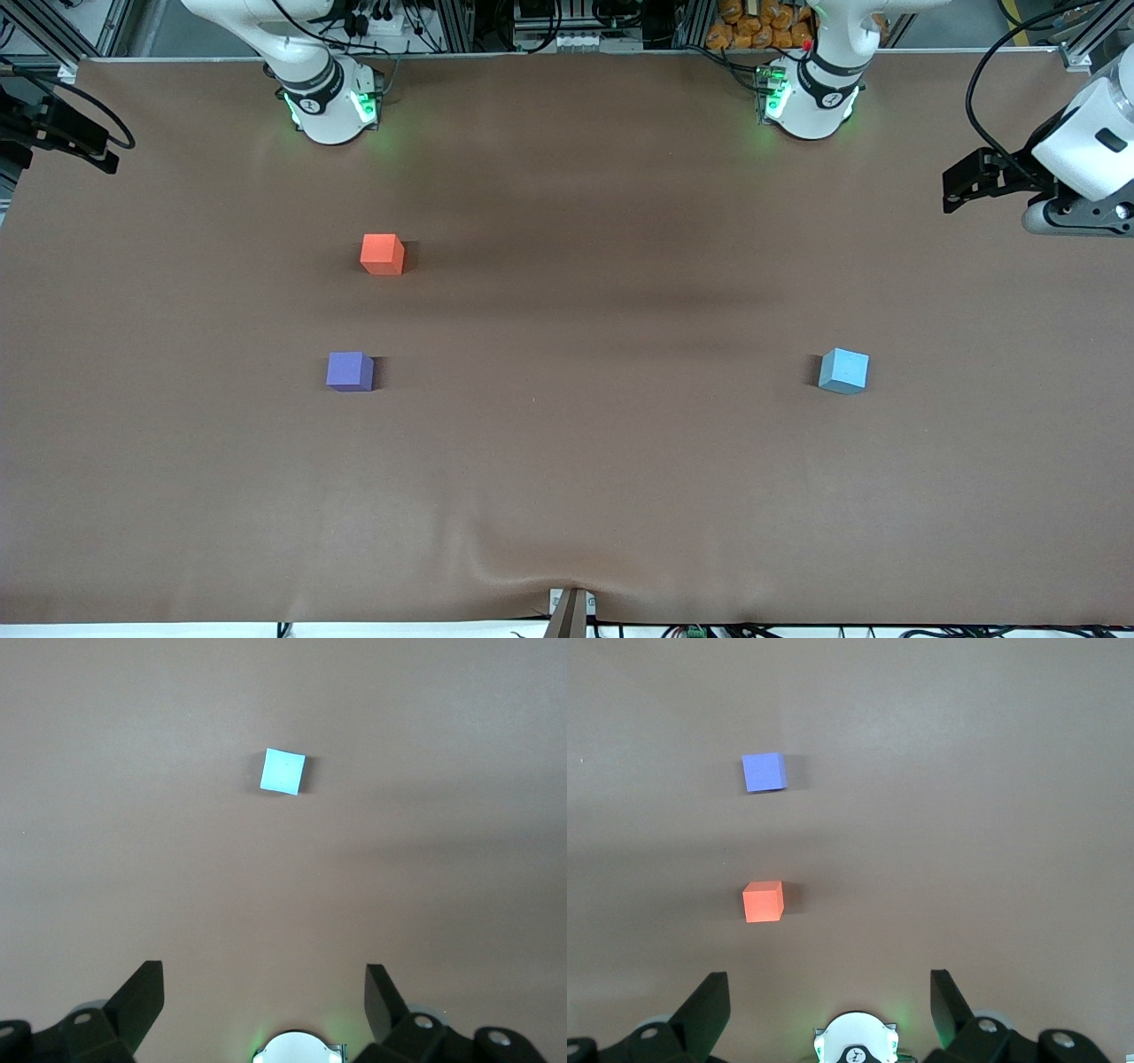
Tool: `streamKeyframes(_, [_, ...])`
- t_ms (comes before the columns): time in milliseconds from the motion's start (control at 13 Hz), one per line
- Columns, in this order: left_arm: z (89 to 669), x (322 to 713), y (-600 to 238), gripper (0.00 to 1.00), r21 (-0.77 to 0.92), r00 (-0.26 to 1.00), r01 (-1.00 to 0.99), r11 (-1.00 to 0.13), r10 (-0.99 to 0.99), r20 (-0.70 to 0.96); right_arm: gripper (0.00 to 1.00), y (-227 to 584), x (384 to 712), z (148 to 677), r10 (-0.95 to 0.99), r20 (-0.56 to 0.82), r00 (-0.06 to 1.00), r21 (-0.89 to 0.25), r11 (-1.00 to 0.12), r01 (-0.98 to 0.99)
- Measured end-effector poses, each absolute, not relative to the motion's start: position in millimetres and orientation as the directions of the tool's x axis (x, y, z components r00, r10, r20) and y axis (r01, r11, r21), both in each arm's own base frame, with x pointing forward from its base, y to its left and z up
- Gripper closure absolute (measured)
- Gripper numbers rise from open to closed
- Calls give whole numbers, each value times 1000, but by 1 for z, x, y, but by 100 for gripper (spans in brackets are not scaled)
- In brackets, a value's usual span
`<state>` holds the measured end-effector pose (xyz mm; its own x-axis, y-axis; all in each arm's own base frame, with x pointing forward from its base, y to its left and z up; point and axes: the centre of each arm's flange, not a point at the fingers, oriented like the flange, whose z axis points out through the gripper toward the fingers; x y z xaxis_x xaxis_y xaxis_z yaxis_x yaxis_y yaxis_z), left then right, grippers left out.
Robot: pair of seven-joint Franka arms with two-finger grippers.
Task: Place blue block between orange and purple blocks
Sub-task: 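Reach to the light-blue block and grasp it with the left gripper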
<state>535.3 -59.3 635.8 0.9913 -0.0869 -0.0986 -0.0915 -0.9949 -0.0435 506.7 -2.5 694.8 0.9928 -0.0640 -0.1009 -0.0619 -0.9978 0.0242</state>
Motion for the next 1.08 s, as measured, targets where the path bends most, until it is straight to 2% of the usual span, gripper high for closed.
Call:
streamKeyframes(692, [629, 539, -67, 0, -42, 989, -105, -994, -100, -110, 0, -4, 507, 695, -67, -101, 993, 24, -998, -65])
streamKeyframes(1077, [594, 563, -71, 0, -36, 981, -112, -993, -105, -166, 0, -5, 507, 695, -68, -101, 993, 24, -998, -66])
